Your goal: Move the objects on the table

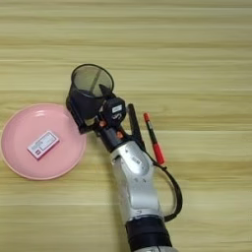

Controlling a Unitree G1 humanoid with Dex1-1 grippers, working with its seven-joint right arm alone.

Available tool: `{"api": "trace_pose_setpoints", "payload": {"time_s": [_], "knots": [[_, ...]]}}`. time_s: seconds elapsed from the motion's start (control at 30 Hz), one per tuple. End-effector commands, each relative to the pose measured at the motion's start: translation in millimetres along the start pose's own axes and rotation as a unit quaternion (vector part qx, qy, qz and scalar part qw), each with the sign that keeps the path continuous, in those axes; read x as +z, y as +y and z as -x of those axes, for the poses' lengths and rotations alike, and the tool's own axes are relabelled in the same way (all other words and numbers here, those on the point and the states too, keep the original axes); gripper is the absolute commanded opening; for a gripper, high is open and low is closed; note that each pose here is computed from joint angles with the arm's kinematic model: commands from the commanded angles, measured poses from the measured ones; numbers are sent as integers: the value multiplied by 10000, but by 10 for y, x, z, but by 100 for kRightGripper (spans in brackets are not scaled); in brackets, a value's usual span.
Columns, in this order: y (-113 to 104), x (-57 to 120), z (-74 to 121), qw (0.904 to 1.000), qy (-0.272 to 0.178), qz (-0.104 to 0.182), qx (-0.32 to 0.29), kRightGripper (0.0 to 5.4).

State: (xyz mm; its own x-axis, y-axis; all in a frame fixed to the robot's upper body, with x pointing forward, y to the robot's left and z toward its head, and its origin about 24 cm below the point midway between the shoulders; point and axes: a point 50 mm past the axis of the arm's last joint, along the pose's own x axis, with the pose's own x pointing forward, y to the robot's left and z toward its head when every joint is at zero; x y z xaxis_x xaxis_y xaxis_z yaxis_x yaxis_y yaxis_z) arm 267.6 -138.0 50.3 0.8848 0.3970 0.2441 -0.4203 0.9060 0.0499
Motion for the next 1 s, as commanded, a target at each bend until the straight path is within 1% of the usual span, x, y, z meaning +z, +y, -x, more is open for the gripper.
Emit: {"api": "trace_pose_setpoints", "payload": {"time_s": [0.03,0.17,0.37,0.5,0.6,0.77,1.0], "knots": [[-89,282,-200,9974,-629,321,-132,463],[-157,282,-203,9967,-606,418,-338,463],[-250,237,-206,9958,-490,458,-620,463],[-261,202,-209,9961,-402,449,-645,463],[-273,150,-210,9964,-234,449,-684,463],[-247,71,-210,9972,5,466,-577,463],[-296,-44,-197,9953,405,518,-718,463]]}}
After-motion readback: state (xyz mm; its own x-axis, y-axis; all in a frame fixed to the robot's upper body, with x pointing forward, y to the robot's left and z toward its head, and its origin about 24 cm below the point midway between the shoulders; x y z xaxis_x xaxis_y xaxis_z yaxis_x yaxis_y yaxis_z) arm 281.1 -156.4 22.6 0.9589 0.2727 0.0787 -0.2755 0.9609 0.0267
